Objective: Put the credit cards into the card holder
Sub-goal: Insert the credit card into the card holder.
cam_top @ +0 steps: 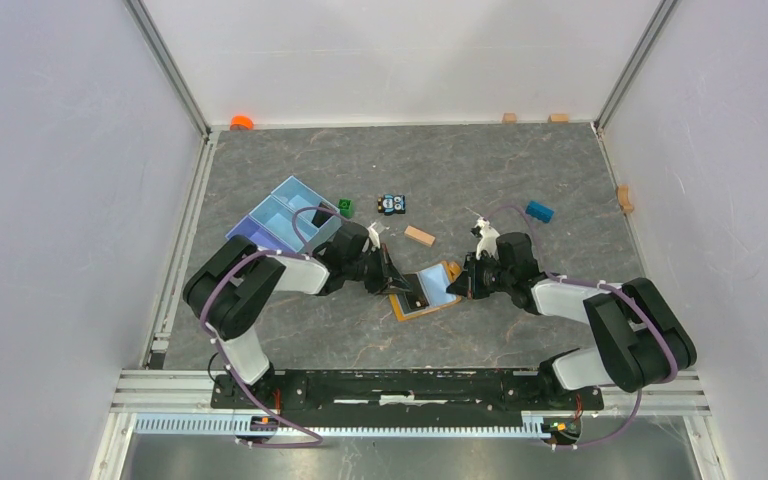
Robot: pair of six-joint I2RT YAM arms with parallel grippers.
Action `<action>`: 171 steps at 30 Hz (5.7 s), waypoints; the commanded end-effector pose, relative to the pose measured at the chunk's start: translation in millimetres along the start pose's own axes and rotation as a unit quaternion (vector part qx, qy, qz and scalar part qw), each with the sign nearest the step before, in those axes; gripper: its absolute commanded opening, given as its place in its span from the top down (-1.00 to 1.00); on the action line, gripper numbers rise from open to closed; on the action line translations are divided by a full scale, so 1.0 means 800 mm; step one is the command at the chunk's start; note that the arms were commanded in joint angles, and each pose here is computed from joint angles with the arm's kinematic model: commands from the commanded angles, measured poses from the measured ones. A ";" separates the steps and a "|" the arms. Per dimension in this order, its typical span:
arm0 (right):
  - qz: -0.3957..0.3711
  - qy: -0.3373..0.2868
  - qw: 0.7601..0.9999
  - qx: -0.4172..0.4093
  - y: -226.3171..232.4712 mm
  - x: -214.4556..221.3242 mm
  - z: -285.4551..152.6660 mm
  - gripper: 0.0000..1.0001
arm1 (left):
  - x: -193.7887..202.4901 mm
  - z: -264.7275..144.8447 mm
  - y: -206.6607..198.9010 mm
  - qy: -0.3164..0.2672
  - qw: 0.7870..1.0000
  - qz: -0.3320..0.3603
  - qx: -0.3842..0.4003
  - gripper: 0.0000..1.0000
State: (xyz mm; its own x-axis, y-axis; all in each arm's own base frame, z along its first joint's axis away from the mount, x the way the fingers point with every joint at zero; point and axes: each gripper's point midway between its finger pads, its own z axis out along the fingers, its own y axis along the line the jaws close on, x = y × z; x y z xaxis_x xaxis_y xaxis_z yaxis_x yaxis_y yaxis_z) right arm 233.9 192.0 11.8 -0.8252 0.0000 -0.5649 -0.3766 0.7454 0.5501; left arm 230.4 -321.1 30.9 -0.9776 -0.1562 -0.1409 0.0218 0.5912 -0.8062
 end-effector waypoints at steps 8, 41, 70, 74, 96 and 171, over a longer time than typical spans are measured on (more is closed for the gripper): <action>0.000 0.059 0.995 0.086 -0.042 0.044 -0.008 1.00 | -0.005 0.007 -0.029 0.006 0.998 -0.016 0.061 0.96; -0.003 0.062 0.993 0.098 -0.046 0.043 -0.010 1.00 | -0.005 0.005 -0.040 0.008 0.996 -0.035 0.078 0.96; -0.003 0.066 0.992 0.108 -0.051 0.046 -0.012 1.00 | 0.004 0.014 0.016 0.018 0.999 -0.041 0.011 0.96; -0.004 0.066 0.992 0.110 -0.052 0.046 -0.012 1.00 | 0.005 0.012 0.022 0.018 0.999 -0.044 0.007 0.96; -0.002 0.066 0.991 0.113 -0.053 0.046 -0.012 1.00 | 0.008 0.015 0.032 0.025 0.999 -0.047 -0.005 0.95; -0.001 0.061 0.991 0.120 -0.055 0.047 -0.016 1.00 | 0.017 0.041 0.070 0.011 0.996 -0.078 -0.051 0.96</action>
State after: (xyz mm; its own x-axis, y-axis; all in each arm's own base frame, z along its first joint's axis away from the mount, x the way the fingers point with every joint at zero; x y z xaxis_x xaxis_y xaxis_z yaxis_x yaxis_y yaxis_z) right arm 235.7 187.4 11.9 -0.8294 -0.0085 -0.5587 -0.3532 0.7828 0.5124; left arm 234.6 -335.8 16.7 -0.9833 -0.1723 -0.0593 -0.0359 0.5025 -0.8639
